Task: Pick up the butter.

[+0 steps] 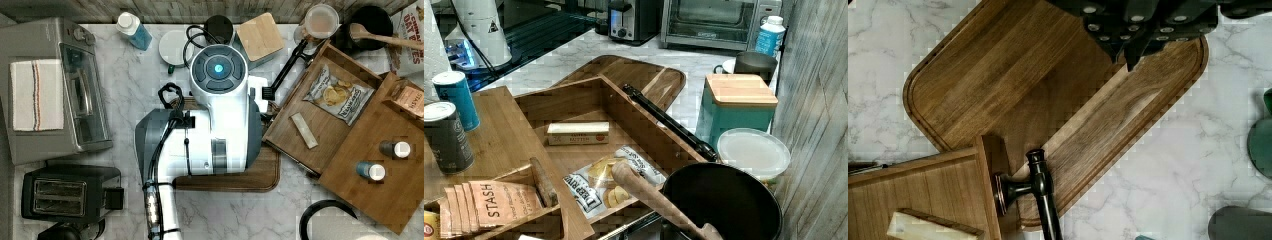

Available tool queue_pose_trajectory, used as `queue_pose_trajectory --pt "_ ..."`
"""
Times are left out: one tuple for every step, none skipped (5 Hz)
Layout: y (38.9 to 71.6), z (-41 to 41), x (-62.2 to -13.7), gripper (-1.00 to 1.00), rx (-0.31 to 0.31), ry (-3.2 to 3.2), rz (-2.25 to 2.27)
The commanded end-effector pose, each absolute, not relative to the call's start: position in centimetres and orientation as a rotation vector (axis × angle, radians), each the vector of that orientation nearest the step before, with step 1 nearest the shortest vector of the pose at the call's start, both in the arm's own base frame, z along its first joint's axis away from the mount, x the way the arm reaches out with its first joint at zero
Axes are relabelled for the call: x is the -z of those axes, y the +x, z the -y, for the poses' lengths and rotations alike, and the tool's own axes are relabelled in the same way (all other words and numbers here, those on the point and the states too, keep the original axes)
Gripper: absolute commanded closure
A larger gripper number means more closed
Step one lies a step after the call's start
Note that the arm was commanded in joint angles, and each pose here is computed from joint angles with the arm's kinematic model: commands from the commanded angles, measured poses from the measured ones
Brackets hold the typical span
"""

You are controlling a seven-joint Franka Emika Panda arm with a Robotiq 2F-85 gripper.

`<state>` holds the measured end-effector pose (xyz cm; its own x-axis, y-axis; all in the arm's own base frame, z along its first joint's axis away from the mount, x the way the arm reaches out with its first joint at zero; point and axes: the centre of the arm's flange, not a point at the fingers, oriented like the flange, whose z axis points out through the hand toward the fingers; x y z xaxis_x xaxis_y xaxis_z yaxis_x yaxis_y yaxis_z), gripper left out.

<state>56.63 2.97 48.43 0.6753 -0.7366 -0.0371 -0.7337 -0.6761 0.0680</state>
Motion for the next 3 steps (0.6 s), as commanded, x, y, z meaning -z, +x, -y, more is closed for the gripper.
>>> queue_pose_trajectory --pt "56.6 -3.5 -48.4 1.0 0.095 2.837 1.231" --pt "55.4 -2.5 -48.5 1.0 0.107 2.935 1.048" --pt "54.9 1.3 -49.4 1.0 0.191 3.079 0.748"
